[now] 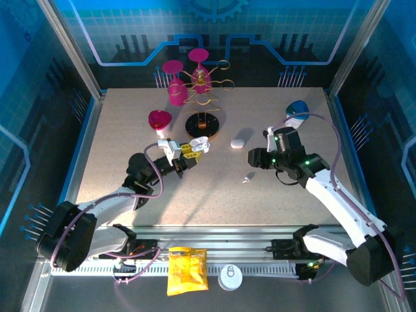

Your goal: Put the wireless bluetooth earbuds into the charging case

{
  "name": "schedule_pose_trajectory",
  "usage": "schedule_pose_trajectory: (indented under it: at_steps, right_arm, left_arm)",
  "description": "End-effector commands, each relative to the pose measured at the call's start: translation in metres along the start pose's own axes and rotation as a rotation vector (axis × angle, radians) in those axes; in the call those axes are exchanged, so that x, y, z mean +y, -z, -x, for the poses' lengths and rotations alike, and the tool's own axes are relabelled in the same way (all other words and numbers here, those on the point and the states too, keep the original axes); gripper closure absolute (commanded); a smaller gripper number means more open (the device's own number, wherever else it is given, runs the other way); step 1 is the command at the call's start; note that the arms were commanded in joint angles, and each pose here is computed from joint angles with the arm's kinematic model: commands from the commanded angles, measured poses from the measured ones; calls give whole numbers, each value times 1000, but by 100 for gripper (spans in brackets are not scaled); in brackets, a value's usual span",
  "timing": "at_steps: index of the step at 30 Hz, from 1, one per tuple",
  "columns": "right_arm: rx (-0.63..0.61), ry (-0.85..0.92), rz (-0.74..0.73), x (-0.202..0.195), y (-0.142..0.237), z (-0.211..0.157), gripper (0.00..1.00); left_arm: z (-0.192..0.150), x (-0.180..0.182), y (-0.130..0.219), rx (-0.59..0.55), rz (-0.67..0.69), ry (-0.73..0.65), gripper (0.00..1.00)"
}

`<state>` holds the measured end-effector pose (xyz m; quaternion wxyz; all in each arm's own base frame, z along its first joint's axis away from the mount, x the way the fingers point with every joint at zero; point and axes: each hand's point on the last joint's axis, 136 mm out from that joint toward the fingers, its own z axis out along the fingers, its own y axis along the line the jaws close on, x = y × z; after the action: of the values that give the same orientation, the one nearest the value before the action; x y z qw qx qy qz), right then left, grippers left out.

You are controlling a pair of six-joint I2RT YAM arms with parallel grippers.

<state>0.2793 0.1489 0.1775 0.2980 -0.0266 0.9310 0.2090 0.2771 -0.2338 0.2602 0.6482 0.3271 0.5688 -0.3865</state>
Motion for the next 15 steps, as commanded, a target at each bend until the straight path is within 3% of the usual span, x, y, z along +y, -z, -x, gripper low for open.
schedule_pose_trajectory:
  at_steps: [1,6,15]
  right_arm:
    - [140,-44,-81,-26,-22,-38,51]
    - [263,-81,-94,-36,-53,-68,55]
    - [338,-74,-136,-47,-88,-82,62]
  left_arm:
    - [13,-8,1,-33,-57,-14,83]
    - [12,-12,2,-23,-77,-30,83]
    - [12,-12,1,-26,-83,-32,82]
